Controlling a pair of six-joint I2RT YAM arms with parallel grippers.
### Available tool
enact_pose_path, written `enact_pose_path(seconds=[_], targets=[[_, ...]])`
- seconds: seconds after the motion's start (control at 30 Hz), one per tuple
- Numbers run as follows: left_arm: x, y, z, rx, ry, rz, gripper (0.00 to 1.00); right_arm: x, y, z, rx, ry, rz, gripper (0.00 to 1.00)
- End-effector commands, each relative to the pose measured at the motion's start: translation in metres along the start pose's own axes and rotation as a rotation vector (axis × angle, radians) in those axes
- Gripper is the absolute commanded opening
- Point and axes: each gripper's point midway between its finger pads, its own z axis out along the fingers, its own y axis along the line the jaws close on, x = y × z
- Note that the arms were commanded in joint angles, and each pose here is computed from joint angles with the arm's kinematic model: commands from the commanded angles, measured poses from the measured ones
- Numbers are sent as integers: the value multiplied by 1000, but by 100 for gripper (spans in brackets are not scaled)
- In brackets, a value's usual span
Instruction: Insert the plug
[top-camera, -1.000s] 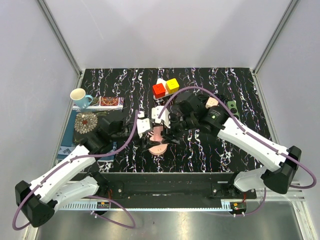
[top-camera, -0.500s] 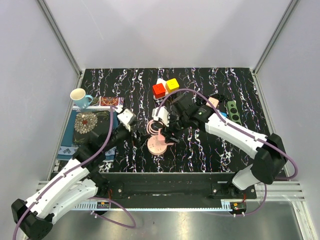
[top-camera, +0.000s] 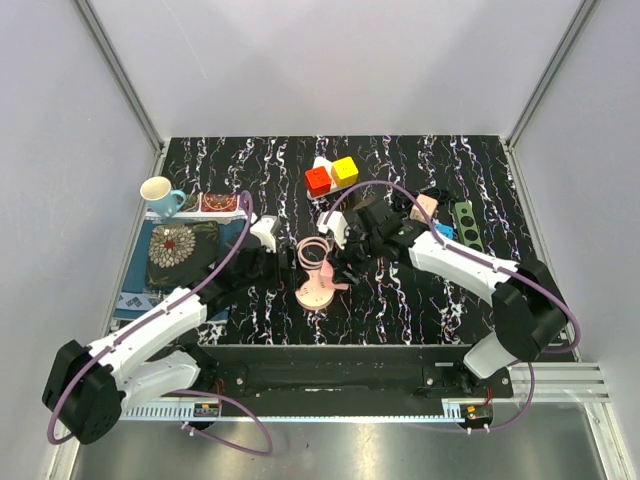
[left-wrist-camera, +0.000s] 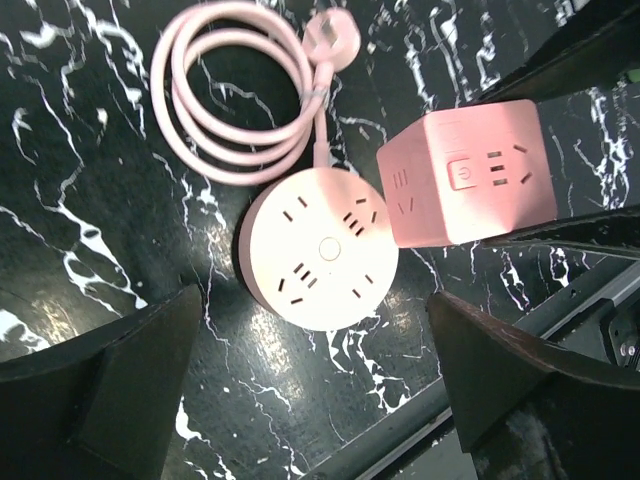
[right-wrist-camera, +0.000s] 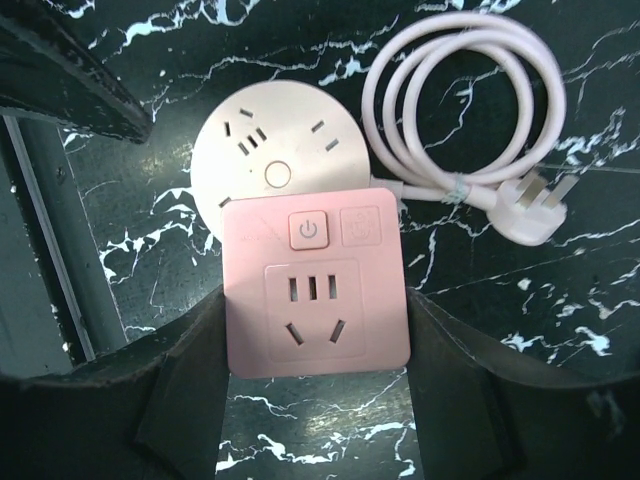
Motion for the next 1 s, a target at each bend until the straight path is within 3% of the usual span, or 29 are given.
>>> enact_pose_path(seconds=[0.0, 0.17, 0.33, 0.6, 0.8, 0.97], targets=[[11, -4, 9, 11, 53, -105, 97, -6, -5, 4, 38, -65, 27, 0], [23, 2, 16, -17, 94, -140, 96, -5, -5, 4, 51, -101, 56, 0], [14, 10, 11, -67, 50, -143, 97, -6, -4, 8, 36, -119, 77, 0], [-29, 29, -28, -196, -145, -51, 99, -12, 29, 20, -126, -161, 125, 0], [-55, 34, -57, -227, -277, 39, 99, -33, 67, 31, -209, -166, 74, 0], [-70, 42, -81, -277, -366, 115, 99, -51, 55, 21, -125, -200, 17, 0]])
